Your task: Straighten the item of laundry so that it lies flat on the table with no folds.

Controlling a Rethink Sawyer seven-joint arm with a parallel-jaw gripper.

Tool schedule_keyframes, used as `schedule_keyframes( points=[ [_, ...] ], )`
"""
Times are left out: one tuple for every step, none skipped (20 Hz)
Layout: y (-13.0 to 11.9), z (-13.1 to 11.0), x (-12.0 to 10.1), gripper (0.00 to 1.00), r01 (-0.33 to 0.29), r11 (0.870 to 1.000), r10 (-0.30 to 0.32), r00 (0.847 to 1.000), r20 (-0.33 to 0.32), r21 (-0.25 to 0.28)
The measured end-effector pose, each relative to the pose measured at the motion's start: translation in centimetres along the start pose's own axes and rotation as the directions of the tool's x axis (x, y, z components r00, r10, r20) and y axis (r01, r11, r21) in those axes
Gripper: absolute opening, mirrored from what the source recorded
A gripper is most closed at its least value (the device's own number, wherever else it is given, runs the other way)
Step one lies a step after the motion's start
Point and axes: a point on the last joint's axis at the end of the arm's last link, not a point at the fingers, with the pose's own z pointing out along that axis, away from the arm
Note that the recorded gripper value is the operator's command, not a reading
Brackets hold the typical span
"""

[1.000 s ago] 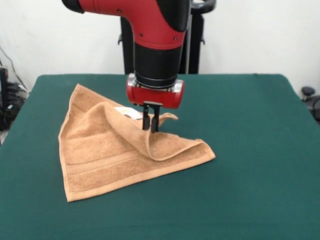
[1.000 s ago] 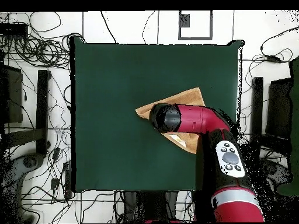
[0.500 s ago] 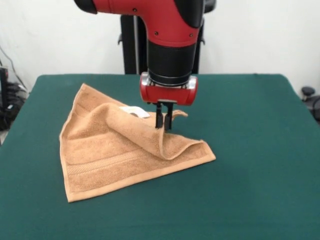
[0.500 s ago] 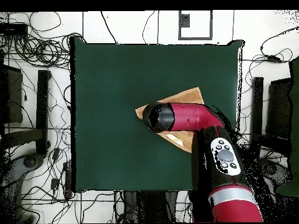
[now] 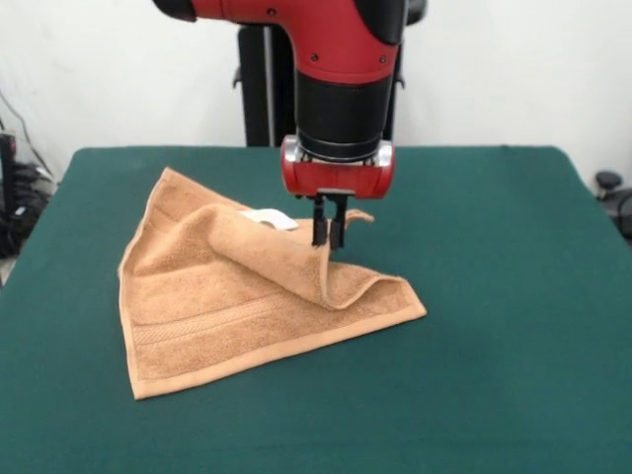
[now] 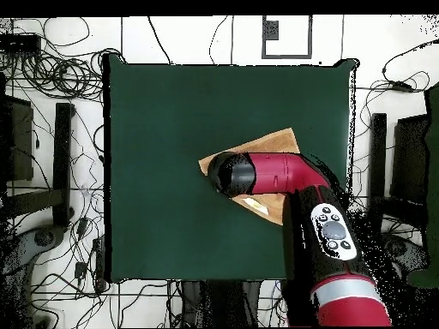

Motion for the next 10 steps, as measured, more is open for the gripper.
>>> schedule_keyframes(
  points=[
    [-0.13, -0.08, 0.19, 0.00, -0.001, 1.000, 0.001, 1.000, -0.007, -0.006],
    [-0.17, -0.08, 0.23, 0.00, -0.001, 1.000, 0.001, 1.000, -0.008, -0.007],
    [-0.30, -0.07, 0.31, 0.00, -0.001, 1.000, 0.001, 1.000, -0.012, -0.010],
    [-0.44, -0.07, 0.39, 0.00, -0.001, 1.000, 0.001, 1.000, -0.016, -0.013],
    [-0.48, -0.08, 0.42, 0.00, 0.000, 1.000, -0.001, 1.000, -0.017, -0.014],
    [-0.51, -0.09, 0.46, 0.00, 0.002, 1.000, -0.002, 1.000, -0.018, -0.016],
    [-0.46, -0.17, 0.52, 0.00, 0.006, 1.000, -0.007, 1.000, -0.020, -0.022],
    [-0.45, -0.22, 0.55, 0.00, 0.008, 1.000, -0.008, 1.000, -0.021, -0.024],
    [-0.47, -0.34, 0.65, 0.00, 0.011, 1.000, -0.012, 1.000, -0.023, -0.028],
    [-0.49, -0.40, 0.71, 0.00, 0.012, 0.999, -0.013, 1.000, -0.024, -0.030]
  ],
)
